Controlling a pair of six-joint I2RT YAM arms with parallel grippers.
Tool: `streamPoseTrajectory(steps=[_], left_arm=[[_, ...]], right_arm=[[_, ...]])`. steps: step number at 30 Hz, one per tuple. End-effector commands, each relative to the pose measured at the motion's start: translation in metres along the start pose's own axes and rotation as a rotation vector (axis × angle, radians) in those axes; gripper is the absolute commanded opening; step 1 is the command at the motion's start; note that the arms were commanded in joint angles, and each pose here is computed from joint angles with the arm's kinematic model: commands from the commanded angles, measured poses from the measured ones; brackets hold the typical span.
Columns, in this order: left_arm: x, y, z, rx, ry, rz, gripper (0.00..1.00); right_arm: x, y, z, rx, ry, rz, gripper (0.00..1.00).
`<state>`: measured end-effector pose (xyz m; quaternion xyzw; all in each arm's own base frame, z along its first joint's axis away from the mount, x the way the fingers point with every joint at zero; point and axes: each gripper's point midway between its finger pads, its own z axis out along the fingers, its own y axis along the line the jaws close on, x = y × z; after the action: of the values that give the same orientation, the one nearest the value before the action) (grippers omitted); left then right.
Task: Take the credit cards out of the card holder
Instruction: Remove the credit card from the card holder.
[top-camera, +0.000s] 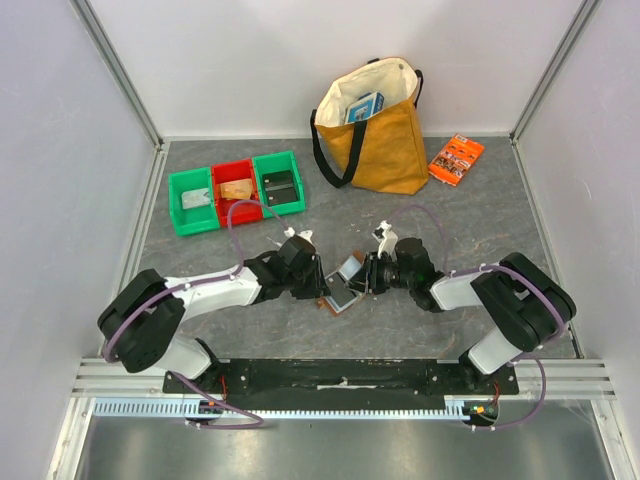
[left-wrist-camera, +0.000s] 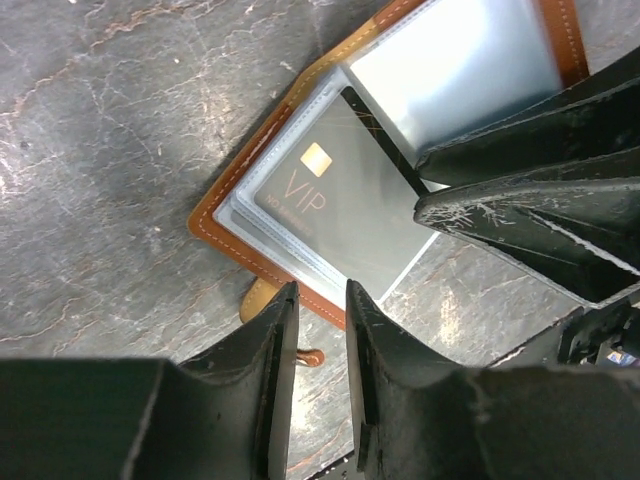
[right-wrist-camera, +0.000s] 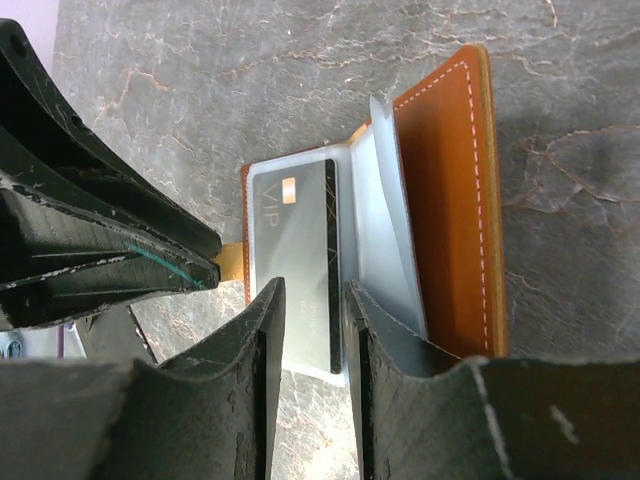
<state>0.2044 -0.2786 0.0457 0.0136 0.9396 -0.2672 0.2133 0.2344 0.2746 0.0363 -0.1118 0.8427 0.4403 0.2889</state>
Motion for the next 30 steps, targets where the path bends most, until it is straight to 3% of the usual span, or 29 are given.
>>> streamPoseTrajectory(steps=[1,8,20,30], left_arm=[[0.006,0.007,0.008,-0.033,0.025,0.011,0.3],[0.011,0.026,0.019,-0.113,0.039,0.017,0.2],[-0.016,0.051,0.016,-0.214,-0.021,0.042,0.15],[-0.026,0.002,-0.012,-0.01,-0.059,0.024,0.34]], right_arm=[[-0.01,0.001,0.003,-0.012,-0.012,-0.019,0.36],[-0.004,0.003,0.003,-0.03,0.022,-0.026,0.36],[0.002,0.014,-0.001,-0.094,0.029,0.024,0.22],[-0.002,0.009,0.002,-0.066,0.001,0.044,0.22]])
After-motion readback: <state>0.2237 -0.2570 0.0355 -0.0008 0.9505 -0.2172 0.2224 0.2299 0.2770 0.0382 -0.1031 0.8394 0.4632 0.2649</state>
